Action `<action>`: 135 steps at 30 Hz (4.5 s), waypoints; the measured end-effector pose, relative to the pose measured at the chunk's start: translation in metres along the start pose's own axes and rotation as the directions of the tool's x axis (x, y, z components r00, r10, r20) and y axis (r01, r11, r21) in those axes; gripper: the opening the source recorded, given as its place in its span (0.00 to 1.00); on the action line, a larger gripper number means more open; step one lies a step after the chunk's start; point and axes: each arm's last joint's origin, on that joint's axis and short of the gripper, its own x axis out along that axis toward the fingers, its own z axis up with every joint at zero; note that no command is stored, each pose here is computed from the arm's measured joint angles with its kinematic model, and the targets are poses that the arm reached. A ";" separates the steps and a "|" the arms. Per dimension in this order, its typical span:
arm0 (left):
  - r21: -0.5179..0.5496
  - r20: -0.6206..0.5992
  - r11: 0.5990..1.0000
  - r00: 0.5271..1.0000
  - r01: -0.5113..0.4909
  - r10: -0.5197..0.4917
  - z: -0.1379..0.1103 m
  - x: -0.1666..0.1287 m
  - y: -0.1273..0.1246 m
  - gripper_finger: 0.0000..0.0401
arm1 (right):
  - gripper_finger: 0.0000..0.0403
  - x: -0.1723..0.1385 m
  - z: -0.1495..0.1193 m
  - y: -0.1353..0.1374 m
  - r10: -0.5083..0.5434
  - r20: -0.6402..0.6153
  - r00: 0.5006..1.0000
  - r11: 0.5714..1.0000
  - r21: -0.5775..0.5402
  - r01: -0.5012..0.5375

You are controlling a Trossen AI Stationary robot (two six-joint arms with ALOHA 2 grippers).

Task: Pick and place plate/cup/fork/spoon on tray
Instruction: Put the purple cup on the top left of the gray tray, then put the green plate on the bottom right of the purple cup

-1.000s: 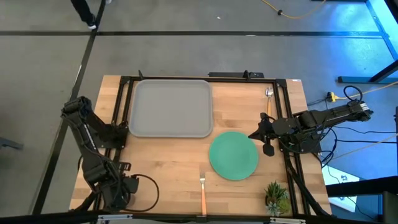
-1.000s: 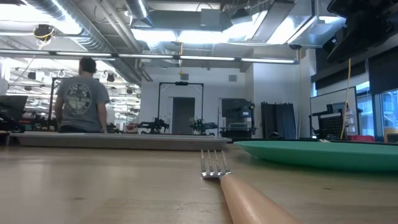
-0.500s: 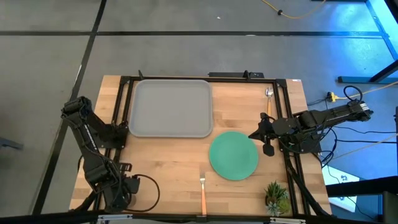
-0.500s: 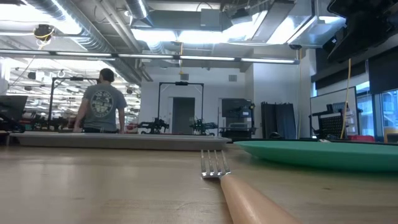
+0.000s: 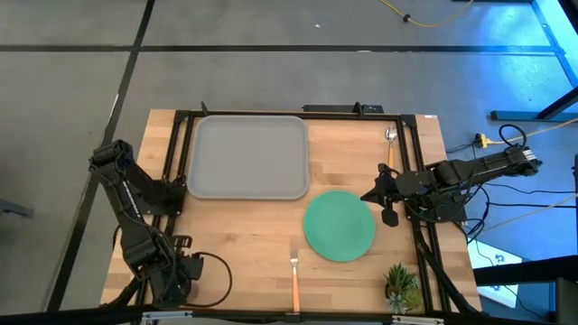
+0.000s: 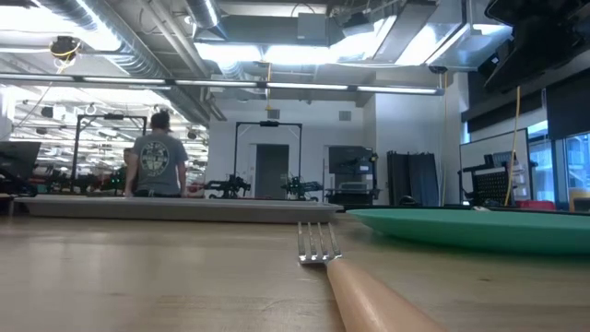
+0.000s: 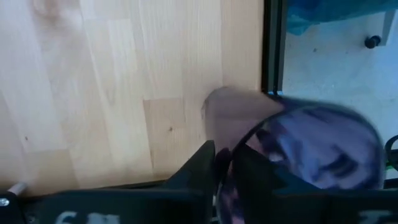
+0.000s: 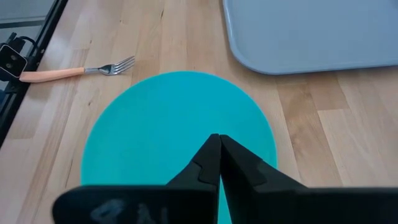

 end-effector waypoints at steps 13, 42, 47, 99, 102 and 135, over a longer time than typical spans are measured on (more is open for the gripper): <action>-0.135 -0.042 0.986 0.994 -0.101 0.096 0.015 -0.011 0.030 0.01 | 0.04 0.000 0.000 0.000 -0.001 0.000 1.000 1.000 0.001 0.001; -0.745 0.076 0.650 0.948 -0.152 0.310 0.043 -0.112 0.238 0.00 | 0.04 0.000 0.006 0.002 0.016 0.065 0.998 1.000 0.013 -0.017; -0.804 0.039 0.553 0.909 -0.219 0.416 0.034 -0.123 0.277 0.00 | 0.04 0.000 0.006 0.002 0.016 0.065 0.998 1.000 0.012 -0.017; -0.880 -0.143 0.335 0.859 -0.338 0.491 -0.008 -0.119 0.451 0.12 | 0.04 0.000 0.006 0.002 0.015 0.065 0.998 1.000 0.014 -0.016; -0.874 -0.175 0.317 0.848 -0.368 0.500 -0.009 -0.121 0.450 0.12 | 0.04 0.000 0.006 0.002 0.015 0.065 0.998 1.000 0.015 -0.016; -0.639 0.168 0.703 0.836 -0.311 0.523 0.067 -0.224 0.327 0.13 | 0.04 -0.003 0.024 0.005 0.049 0.244 0.968 0.998 0.013 -0.054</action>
